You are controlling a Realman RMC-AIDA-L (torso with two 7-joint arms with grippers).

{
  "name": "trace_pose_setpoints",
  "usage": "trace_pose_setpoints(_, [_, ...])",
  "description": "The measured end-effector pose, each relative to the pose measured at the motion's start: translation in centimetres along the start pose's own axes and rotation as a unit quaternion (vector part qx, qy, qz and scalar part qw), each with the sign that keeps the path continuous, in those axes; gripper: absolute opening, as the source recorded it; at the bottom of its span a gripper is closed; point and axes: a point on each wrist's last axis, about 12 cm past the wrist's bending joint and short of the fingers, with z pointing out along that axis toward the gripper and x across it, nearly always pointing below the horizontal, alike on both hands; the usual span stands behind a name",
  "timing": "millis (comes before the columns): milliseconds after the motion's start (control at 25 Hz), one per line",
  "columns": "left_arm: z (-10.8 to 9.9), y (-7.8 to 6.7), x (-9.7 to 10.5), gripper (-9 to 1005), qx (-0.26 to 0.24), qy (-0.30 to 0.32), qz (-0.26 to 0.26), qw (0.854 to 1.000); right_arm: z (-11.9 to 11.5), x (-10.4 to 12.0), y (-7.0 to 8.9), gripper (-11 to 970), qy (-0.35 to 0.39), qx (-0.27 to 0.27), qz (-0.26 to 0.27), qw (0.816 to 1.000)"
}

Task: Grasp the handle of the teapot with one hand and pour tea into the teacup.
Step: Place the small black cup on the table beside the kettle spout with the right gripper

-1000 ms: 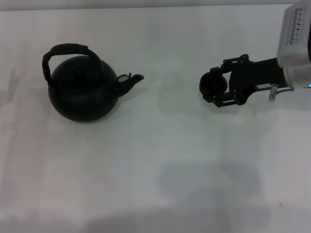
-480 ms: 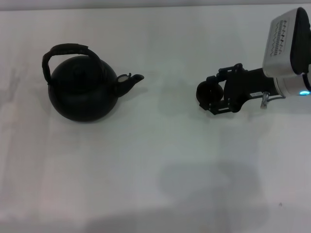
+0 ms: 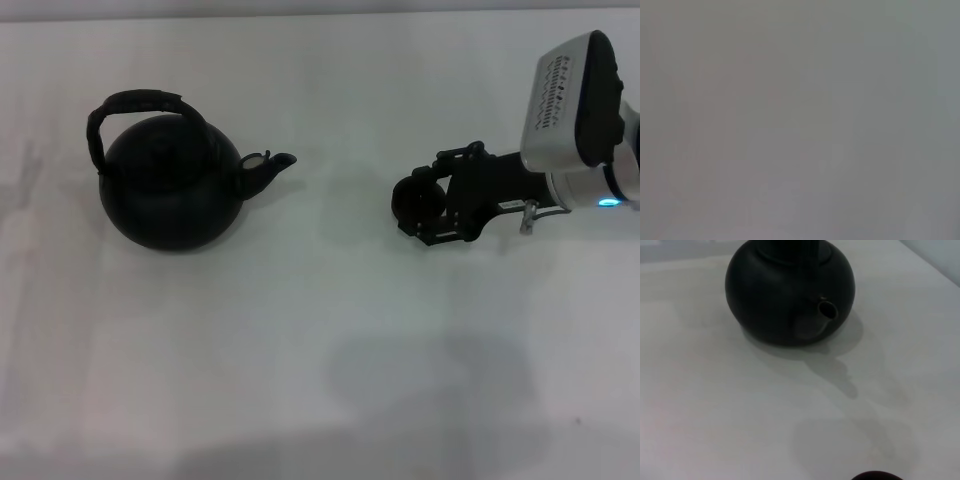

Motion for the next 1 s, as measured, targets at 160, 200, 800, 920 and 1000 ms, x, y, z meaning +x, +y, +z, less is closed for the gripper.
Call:
trace_pose_setpoints(160, [-0.01, 0.01, 0.00, 880, 0.000, 0.000, 0.000, 1.000, 0.06, 0.02, 0.05, 725, 0.000, 0.001, 0.000, 1.000])
trace_pose_setpoints(200, [-0.04, 0.02, 0.01, 880, 0.000, 0.000, 0.000, 1.000, 0.06, 0.02, 0.05, 725, 0.000, 0.001, 0.000, 1.000])
trace_pose_setpoints(800, [-0.07, 0.05, 0.03, 880, -0.001, 0.001, 0.000, 1.000, 0.61, 0.09, 0.51, 725, 0.009, -0.002, -0.014, 1.000])
trace_pose_setpoints(920, [-0.07, 0.04, 0.03, 880, -0.001, 0.001, 0.000, 1.000, 0.53, 0.12, 0.48, 725, 0.007, -0.002, -0.012, 1.000])
trace_pose_setpoints(1000, [-0.09, 0.06, 0.04, 880, -0.001, 0.001, 0.000, 1.000, 0.53, 0.12, 0.48, 725, 0.006, -0.002, -0.012, 1.000])
